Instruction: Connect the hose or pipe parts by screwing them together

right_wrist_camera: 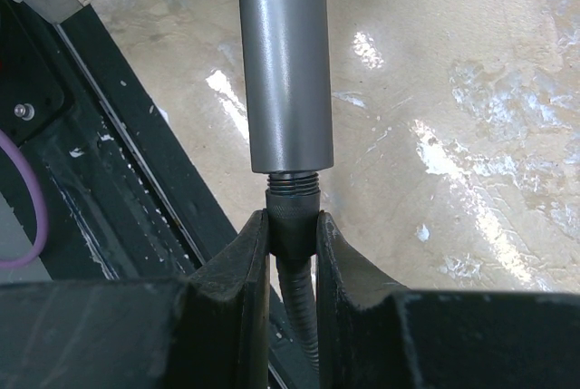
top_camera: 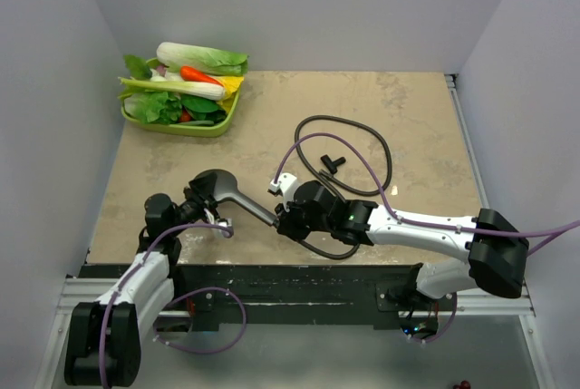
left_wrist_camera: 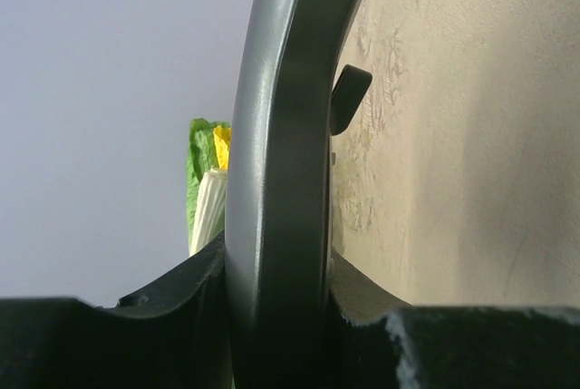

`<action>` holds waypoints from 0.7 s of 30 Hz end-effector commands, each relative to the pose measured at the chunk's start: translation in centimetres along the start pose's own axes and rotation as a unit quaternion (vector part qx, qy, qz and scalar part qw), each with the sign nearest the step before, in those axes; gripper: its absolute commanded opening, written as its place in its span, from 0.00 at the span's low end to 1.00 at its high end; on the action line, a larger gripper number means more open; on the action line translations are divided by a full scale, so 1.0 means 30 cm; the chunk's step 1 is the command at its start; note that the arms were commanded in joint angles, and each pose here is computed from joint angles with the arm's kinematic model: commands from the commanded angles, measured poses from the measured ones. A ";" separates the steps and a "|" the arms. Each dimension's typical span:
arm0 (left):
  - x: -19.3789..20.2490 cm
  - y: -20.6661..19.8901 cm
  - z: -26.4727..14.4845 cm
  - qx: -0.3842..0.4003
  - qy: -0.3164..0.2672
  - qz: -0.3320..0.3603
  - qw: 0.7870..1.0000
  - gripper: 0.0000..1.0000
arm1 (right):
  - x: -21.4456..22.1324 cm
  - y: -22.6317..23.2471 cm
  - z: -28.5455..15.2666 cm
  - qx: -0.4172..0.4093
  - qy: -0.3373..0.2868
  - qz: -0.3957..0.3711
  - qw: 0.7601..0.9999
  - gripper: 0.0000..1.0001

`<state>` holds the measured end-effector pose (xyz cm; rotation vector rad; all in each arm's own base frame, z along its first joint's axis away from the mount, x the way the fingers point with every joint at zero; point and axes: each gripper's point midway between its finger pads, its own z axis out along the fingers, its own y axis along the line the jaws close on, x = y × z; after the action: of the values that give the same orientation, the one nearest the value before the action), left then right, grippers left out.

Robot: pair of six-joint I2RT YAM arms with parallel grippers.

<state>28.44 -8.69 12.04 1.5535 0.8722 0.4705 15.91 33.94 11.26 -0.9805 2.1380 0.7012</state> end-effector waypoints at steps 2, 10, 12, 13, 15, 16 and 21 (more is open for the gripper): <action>-0.102 -0.044 0.002 0.006 -0.073 0.038 0.997 0.00 | -0.256 0.037 -0.034 -0.010 -0.127 -0.002 0.992 0.03; -0.142 -0.020 -0.001 -0.020 -0.087 0.052 0.995 0.00 | -0.290 0.191 -0.029 -0.134 -0.131 0.037 0.982 0.00; -0.146 -0.014 -0.005 -0.026 -0.088 0.058 0.994 0.00 | -0.290 0.211 -0.040 -0.153 -0.132 0.044 0.978 0.00; -0.149 -0.009 -0.005 -0.028 -0.090 0.061 0.994 0.00 | -0.297 0.227 -0.051 -0.172 -0.133 0.051 0.975 0.00; -0.155 0.001 -0.006 -0.033 -0.093 0.064 0.993 0.00 | -0.307 0.233 -0.072 -0.189 -0.139 0.060 0.970 0.00; -0.156 0.004 -0.006 -0.034 -0.094 0.066 0.993 0.00 | -0.329 0.229 -0.083 -0.196 -0.151 0.071 0.966 0.00; -0.164 0.031 -0.010 -0.046 -0.098 0.067 0.992 0.00 | -0.346 0.237 -0.127 -0.255 -0.161 0.099 0.948 0.00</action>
<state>28.34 -9.15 15.21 1.5312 0.7390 0.5730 13.91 35.62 11.87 -0.8954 2.2260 1.0423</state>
